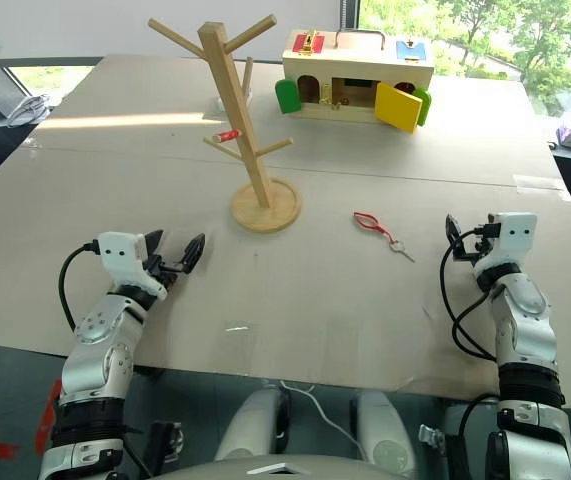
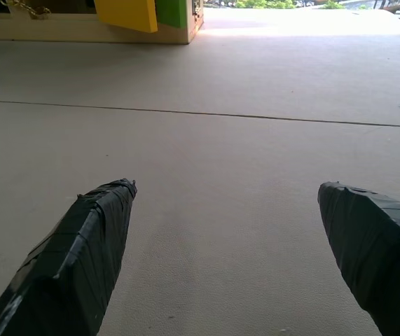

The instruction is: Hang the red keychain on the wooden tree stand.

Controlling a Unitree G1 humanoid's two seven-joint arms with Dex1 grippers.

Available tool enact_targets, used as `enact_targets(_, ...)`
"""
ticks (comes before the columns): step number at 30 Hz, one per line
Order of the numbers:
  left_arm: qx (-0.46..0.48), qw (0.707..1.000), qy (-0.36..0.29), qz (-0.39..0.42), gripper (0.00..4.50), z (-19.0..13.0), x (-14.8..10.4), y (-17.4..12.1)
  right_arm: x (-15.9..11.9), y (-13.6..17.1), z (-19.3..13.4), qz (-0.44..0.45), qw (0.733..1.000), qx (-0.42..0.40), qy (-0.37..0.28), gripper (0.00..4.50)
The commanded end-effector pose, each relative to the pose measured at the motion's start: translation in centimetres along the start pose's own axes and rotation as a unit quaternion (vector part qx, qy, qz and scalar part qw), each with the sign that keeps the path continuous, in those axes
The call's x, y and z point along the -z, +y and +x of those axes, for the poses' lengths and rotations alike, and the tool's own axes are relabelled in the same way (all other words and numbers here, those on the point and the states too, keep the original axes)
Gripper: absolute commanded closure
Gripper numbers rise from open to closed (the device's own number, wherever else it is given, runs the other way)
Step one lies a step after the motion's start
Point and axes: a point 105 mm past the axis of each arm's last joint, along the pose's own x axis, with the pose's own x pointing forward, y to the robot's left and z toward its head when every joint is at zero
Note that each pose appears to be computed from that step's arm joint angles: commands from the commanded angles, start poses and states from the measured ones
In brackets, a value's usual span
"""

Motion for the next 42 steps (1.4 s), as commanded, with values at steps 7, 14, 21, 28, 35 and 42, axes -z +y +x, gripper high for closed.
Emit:
enact_targets(7,0.019,0.999,-0.038,0.010,0.00,0.1,-2.2,-0.3,-1.7,-0.9,0.2,-0.012,1.000,0.003,-0.024,0.05)
enact_targets(14,0.039,0.998,-0.043,-0.002,0.00,0.2,-2.4,-0.9,-1.7,-1.0,0.2,-0.014,1.000,-0.001,-0.021,0.05)
enact_targets(21,0.097,0.994,-0.056,-0.006,0.00,-0.2,-2.8,-2.7,-1.8,-1.0,0.3,-0.013,1.000,-0.008,-0.018,0.05)
enact_targets(28,0.296,0.951,-0.085,0.017,0.00,-2.8,-3.4,-10.6,-3.0,4.0,0.5,-0.006,0.981,-0.191,0.028,0.05)
enact_targets(35,0.423,0.901,-0.093,0.040,0.00,-5.7,-1.9,-14.7,-4.3,9.3,-2.1,-0.012,0.917,-0.377,0.127,0.05)
enact_targets(42,0.442,0.894,-0.077,0.013,0.00,-6.0,-0.8,-15.3,-4.3,11.2,-1.7,-0.076,0.895,-0.404,0.172,0.05)
